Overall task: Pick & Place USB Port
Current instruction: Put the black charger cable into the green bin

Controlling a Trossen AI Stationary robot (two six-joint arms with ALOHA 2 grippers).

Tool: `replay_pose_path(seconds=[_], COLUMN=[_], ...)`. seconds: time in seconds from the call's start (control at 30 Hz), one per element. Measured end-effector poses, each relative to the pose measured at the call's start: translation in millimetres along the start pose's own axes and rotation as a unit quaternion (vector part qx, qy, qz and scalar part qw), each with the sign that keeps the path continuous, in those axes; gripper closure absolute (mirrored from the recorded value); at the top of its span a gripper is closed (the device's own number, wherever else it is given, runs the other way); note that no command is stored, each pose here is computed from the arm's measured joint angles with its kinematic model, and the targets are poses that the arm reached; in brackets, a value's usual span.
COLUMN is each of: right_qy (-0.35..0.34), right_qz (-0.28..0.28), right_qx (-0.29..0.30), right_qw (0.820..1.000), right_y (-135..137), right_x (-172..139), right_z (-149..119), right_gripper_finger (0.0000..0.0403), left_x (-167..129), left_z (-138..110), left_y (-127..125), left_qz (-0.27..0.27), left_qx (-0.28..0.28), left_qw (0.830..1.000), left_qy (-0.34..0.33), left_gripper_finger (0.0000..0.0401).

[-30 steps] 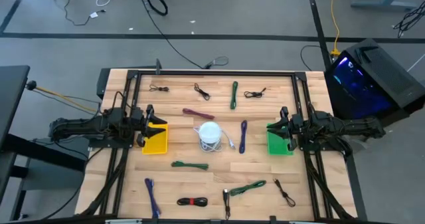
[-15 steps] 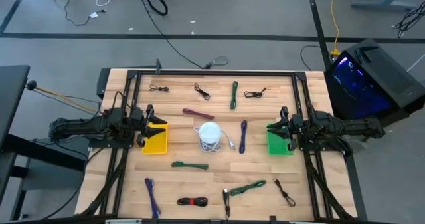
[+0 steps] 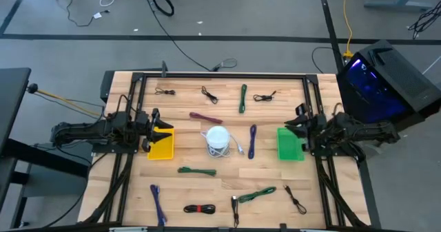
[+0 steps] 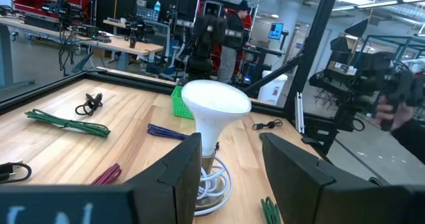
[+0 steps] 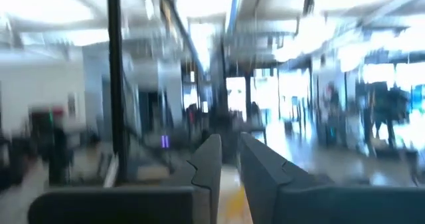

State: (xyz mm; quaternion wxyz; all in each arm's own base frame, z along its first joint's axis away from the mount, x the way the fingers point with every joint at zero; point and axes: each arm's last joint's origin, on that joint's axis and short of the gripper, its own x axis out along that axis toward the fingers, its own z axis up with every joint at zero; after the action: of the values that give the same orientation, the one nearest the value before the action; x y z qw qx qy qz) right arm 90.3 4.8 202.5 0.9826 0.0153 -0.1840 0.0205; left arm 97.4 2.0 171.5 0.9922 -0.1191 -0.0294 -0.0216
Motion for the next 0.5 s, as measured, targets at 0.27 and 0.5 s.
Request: replay_pose_path(seconds=[0.27, 0.5], right_qy=[-0.099, -0.111], right_qz=[-0.001, -0.162], right_qx=[0.031, 0.052], right_qw=[0.995, 0.979], right_y=[0.0, -9.3], right_x=[-1.9, -3.7], right_z=[19.0, 20.0], right_gripper_finger=[0.0341, 0.0341], left_x=[0.0, -0.6], left_z=[0.8, 10.1], left_y=[0.3, 0.0], left_qz=[0.007, 0.029], left_qx=[-0.003, -0.002], left_qw=[1.000, 0.998], left_qy=[-0.006, -0.060], left_gripper_finger=[0.0236, 0.0236])
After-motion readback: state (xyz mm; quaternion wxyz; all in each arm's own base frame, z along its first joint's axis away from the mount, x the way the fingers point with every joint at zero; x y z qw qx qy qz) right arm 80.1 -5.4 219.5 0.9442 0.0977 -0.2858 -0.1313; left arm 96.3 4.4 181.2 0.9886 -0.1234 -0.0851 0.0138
